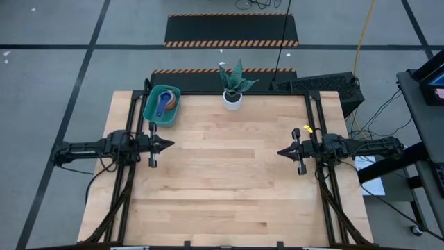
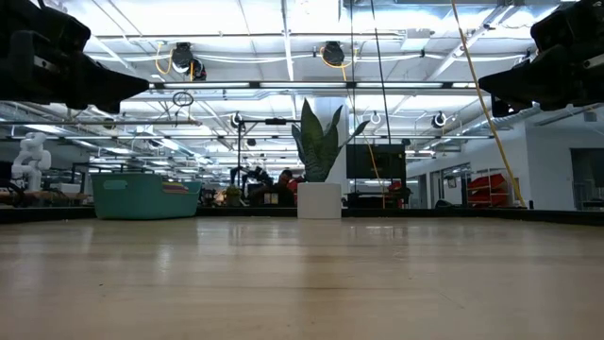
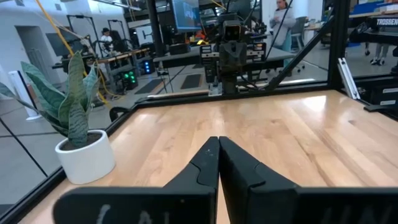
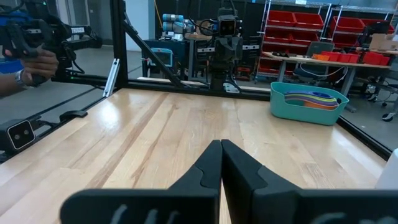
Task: Nest measuring cups in basket
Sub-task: Return to Home Position
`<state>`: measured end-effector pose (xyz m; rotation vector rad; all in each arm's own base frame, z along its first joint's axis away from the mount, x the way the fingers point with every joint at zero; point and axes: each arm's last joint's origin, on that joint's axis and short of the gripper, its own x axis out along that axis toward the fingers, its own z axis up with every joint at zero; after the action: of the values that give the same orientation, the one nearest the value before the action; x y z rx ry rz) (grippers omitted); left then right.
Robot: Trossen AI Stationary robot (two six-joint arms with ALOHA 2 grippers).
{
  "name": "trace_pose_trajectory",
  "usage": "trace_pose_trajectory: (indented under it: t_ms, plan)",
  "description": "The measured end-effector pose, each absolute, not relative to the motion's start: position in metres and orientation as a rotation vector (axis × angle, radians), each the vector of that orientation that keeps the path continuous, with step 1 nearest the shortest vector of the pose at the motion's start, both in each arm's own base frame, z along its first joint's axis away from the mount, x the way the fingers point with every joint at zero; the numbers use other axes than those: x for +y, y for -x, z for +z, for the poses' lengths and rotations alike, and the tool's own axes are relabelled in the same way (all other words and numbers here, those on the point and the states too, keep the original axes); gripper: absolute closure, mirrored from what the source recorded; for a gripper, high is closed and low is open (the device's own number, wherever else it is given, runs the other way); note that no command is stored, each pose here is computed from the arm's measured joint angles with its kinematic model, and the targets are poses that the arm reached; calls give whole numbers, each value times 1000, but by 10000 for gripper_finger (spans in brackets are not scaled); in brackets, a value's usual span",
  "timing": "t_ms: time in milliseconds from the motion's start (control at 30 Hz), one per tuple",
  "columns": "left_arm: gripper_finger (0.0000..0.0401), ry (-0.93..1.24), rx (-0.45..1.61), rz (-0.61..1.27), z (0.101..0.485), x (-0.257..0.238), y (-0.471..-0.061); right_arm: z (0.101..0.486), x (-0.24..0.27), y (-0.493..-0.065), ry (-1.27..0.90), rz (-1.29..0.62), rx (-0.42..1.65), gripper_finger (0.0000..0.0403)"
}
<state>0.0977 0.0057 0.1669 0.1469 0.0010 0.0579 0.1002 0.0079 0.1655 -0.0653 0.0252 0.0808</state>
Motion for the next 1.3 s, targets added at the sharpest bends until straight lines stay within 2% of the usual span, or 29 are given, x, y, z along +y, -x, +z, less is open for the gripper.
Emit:
trace_pose_trajectory:
  t_ms: [267,567,1300]
  plan:
    - [397,-130,11,58,166,6,-99,166,8,-100,65,81,25,403]
    - [366,-126,5,59,166,6,-99,165,8,-100,65,81,26,403]
    - [364,-126,-4,60,167,6,-99,165,8,-100,65,81,26,403]
